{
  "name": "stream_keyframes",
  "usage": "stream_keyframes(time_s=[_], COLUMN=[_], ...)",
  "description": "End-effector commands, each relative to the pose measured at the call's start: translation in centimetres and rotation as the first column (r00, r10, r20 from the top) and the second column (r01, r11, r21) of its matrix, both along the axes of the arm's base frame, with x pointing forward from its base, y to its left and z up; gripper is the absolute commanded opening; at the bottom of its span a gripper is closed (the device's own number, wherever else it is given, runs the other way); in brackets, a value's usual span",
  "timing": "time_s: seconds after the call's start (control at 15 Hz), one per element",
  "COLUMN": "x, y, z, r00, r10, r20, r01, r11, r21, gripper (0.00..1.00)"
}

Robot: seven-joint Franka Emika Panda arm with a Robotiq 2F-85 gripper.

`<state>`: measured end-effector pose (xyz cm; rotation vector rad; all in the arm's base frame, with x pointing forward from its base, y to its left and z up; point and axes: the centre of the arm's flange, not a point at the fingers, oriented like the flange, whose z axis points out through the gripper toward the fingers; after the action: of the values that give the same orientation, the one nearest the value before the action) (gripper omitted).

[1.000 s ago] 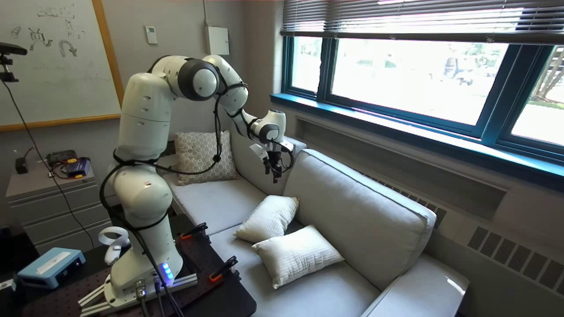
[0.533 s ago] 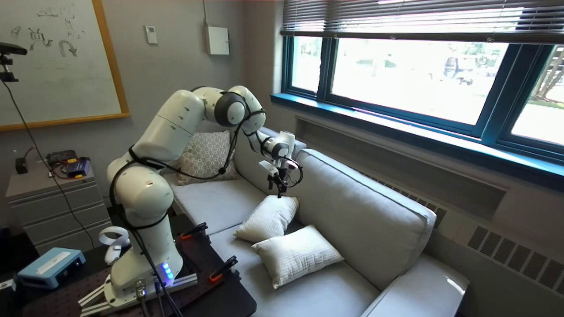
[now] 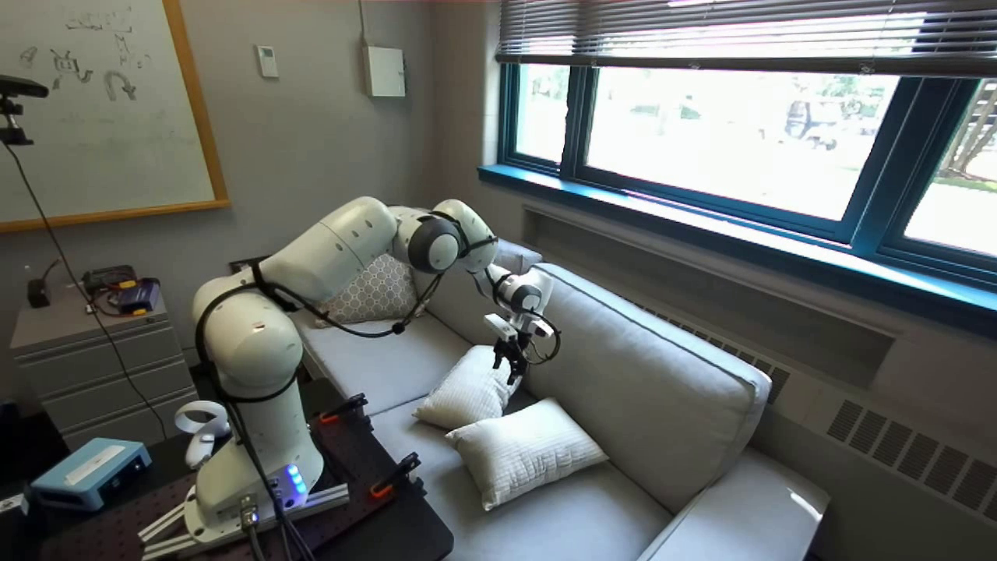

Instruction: Arrange the cushions on the couch

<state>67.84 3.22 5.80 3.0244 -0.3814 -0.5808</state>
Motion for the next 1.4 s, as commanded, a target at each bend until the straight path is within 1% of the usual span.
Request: stream_keyframes(time_s=[0.0, 0.07, 0.13, 0.27, 0.33, 0.53, 0.67, 0.87, 1.07, 1.33], x=[6.0, 5.9, 0.5, 0.9, 1.0, 1.3, 2.0, 3.5, 4.7, 4.5], y=[-4.3, -5.3, -4.1, -5.9, -6.1, -5.5, -4.8, -4.9, -4.7, -5.5], z=[-3.7, -4.1, -2.5, -3.3, -3.4, -3.3, -4.1, -7.1, -11.1, -15.9], r00=[0.995, 0.993, 0.997, 0.994, 0.994, 0.994, 0.993, 0.985, 0.968, 0.935], r10=[-0.055, -0.064, -0.051, -0.07, -0.073, -0.065, -0.065, -0.072, -0.085, -0.143], r20=[-0.078, -0.097, -0.066, -0.083, -0.085, -0.082, -0.101, -0.158, -0.235, -0.323], r01=[0.059, 0.07, 0.053, 0.074, 0.078, 0.07, 0.068, 0.079, 0.099, 0.167], r11=[0.997, 0.995, 0.998, 0.996, 0.996, 0.996, 0.997, 0.996, 0.994, 0.985], r21=[0.058, 0.067, 0.031, 0.046, 0.048, 0.051, 0.035, 0.036, 0.047, 0.048], gripper=[1.0, 1.0, 1.0, 1.0, 1.0, 1.0, 1.0, 1.0, 1.0, 1.0])
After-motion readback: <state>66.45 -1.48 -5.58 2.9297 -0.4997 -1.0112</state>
